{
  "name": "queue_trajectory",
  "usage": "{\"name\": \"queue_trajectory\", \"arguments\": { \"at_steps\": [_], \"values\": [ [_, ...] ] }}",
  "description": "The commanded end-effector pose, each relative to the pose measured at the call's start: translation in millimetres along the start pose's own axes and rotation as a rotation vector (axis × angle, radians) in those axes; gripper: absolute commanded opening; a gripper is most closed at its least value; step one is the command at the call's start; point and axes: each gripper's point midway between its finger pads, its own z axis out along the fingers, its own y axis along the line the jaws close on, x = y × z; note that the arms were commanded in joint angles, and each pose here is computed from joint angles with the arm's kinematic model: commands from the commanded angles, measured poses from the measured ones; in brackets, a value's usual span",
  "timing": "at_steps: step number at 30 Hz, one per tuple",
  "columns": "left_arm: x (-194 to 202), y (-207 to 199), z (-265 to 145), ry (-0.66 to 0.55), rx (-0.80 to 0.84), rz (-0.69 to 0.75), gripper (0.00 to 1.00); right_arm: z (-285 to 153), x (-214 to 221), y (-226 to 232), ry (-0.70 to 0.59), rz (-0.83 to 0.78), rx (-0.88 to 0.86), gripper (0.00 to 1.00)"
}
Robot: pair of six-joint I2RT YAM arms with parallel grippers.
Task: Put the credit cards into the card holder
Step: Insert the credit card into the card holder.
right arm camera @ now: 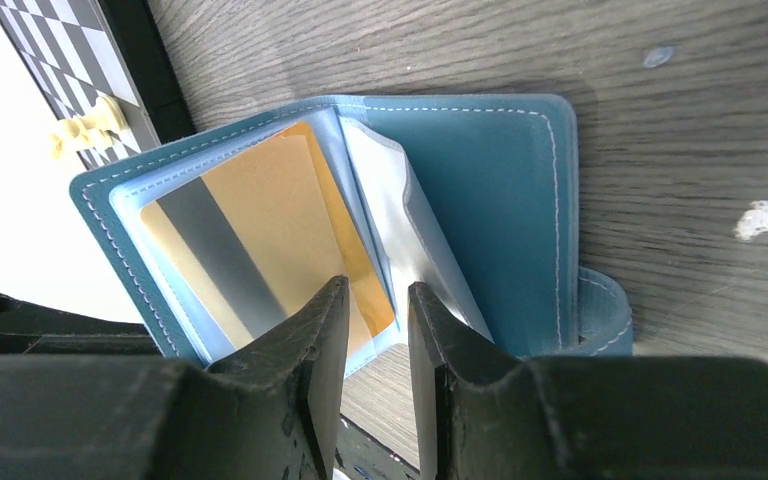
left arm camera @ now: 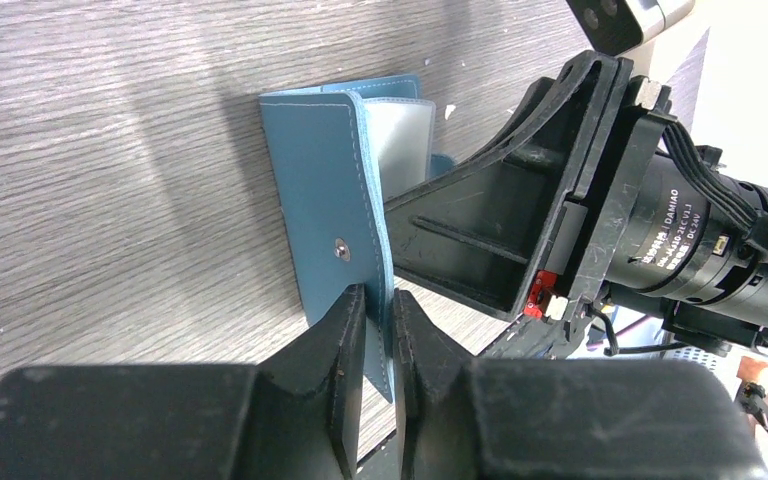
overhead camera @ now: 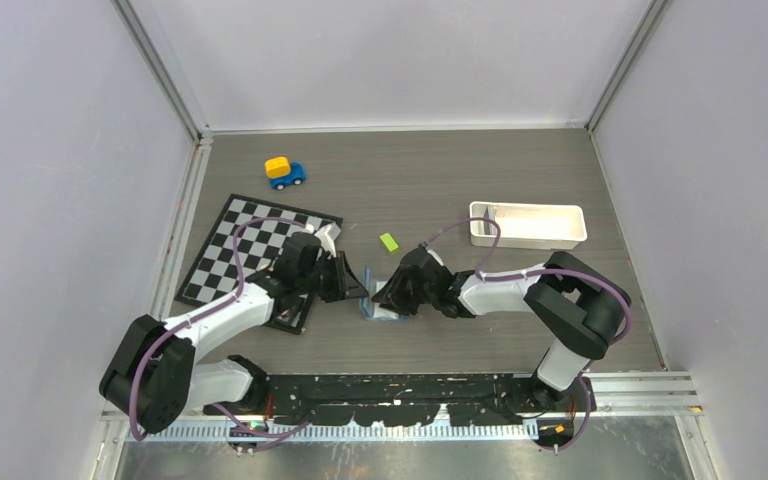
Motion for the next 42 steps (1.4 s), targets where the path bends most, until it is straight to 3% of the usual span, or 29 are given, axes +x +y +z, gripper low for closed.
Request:
{"name": "queue_trajectory", "arguments": {
  "at_steps": [1,42],
  "values": [
    [-8,-14,1,-0.035,0.076,0.037,0.16,-3,2,-11,-0.011,-0.006,0.049,0.34],
    [-1,-14,13,-0.022,0.137,0.032,0.12,1,4,-18,0.000,0.004,0.077,0.34]
  ]
}}
